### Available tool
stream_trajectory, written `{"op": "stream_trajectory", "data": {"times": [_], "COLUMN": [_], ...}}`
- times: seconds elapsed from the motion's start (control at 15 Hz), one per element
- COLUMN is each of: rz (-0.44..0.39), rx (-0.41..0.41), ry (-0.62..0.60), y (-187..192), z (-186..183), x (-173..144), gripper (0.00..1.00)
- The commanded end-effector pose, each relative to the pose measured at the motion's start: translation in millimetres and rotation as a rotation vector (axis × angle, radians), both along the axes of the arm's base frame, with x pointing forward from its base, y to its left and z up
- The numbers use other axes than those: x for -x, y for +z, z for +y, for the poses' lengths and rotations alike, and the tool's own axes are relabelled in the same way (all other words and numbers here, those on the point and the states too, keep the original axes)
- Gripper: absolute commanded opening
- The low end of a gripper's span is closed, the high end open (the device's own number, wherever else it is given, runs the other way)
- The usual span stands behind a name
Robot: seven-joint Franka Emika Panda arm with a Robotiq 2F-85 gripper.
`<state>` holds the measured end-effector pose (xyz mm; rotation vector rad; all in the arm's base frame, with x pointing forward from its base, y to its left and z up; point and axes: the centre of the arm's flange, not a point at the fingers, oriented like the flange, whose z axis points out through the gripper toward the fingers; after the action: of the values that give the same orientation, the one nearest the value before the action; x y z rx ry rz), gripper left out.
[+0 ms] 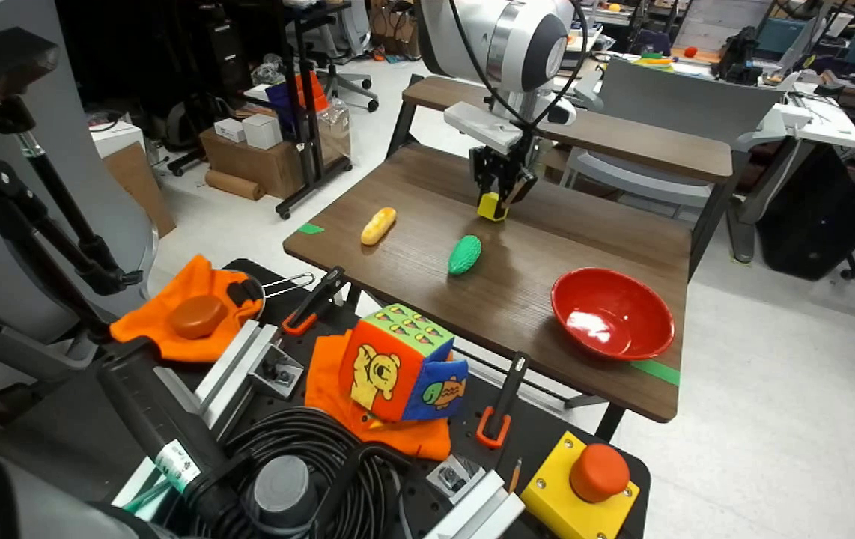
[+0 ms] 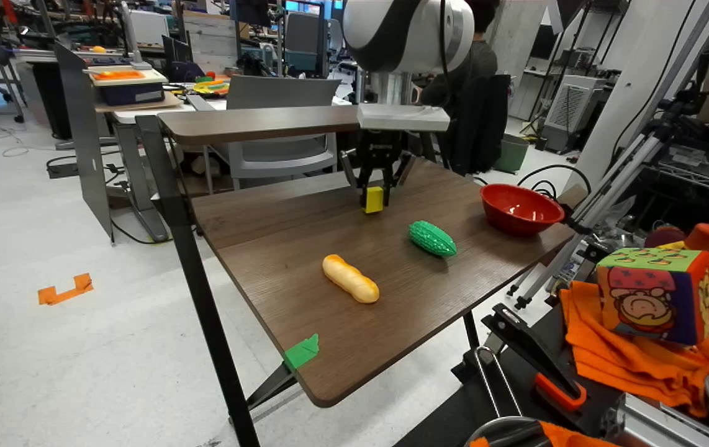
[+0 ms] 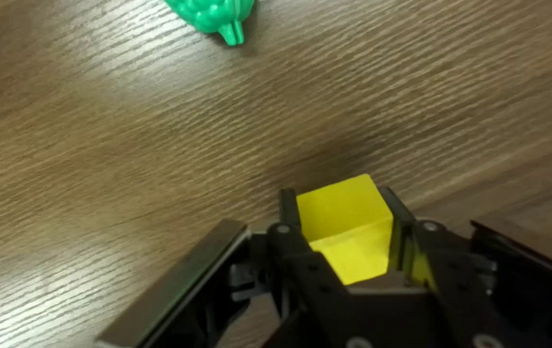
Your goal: Pick up the yellow block and slightly move it to the right.
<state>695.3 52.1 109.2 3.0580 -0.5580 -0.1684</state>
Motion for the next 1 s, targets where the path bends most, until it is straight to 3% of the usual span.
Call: {"op": "stream_trajectory", "data": {"times": [0.0,0.2,0.33,0.73,0.8,0.93], "rz": [-0.019,0.026,0.119,0.439,0.372,0.414], "rx": [0.035,-0.034,-0.142,-0.217,-0.167,-0.178], "ry": [0.001,-0.009,0.018,0.177,0.150,0.175], "y": [-5,15,52,161,121,154], "z": [2,11,25,46,52,52], "x": [1,9,30,102,71,88], "gripper": [0.68,0.88,0.99,1.00,1.00,1.00]}}
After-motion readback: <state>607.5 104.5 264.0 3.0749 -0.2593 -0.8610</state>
